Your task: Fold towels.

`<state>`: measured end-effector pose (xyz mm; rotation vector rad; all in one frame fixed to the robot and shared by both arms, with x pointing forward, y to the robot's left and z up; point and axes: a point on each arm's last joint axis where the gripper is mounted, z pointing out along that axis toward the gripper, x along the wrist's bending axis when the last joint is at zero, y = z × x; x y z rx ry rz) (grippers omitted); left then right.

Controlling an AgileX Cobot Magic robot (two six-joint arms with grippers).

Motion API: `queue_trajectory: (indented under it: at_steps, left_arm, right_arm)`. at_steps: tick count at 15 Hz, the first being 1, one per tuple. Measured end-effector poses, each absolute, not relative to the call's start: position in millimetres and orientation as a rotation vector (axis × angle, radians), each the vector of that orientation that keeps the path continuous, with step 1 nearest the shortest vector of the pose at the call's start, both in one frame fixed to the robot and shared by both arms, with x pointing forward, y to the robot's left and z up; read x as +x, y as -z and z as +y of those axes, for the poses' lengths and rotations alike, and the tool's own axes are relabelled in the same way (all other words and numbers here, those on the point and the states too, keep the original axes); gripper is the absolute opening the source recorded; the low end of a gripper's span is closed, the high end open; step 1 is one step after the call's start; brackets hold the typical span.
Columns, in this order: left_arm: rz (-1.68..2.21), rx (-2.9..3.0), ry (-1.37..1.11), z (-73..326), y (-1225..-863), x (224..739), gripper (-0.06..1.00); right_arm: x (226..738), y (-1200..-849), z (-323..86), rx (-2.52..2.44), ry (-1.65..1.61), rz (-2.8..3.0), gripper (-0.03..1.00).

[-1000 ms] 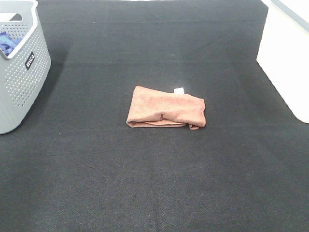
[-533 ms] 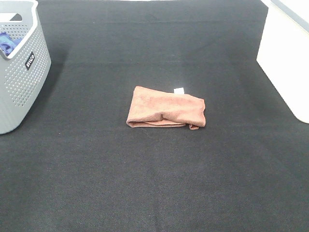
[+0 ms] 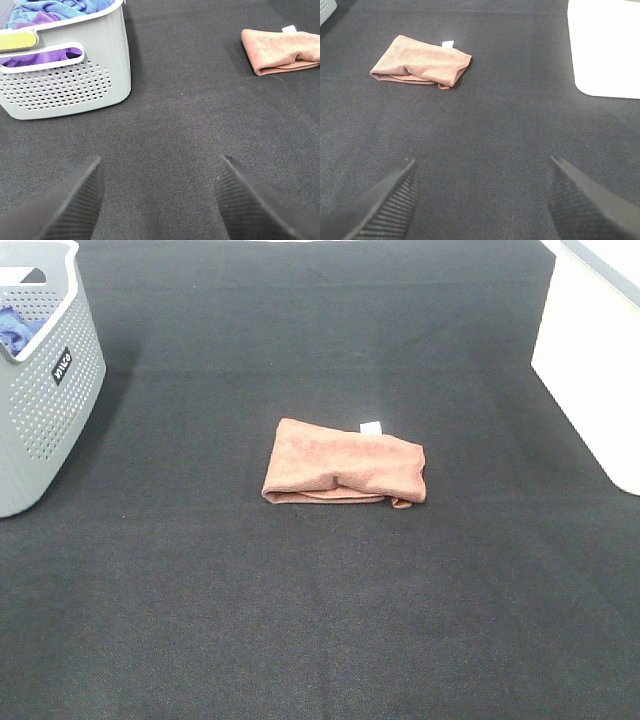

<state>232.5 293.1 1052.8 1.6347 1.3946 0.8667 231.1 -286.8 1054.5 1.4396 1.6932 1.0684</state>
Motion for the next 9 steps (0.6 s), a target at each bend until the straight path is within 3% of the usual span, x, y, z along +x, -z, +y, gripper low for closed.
queue_trajectory:
  at_steps: [9]
  left_arm:
    - [1.395,1.635,-0.867,293.1,-1052.8,232.5,0.62]
  right_arm:
    - [231.1,-1054.6,-286.5,1.44,-1.073,1.694,0.68]
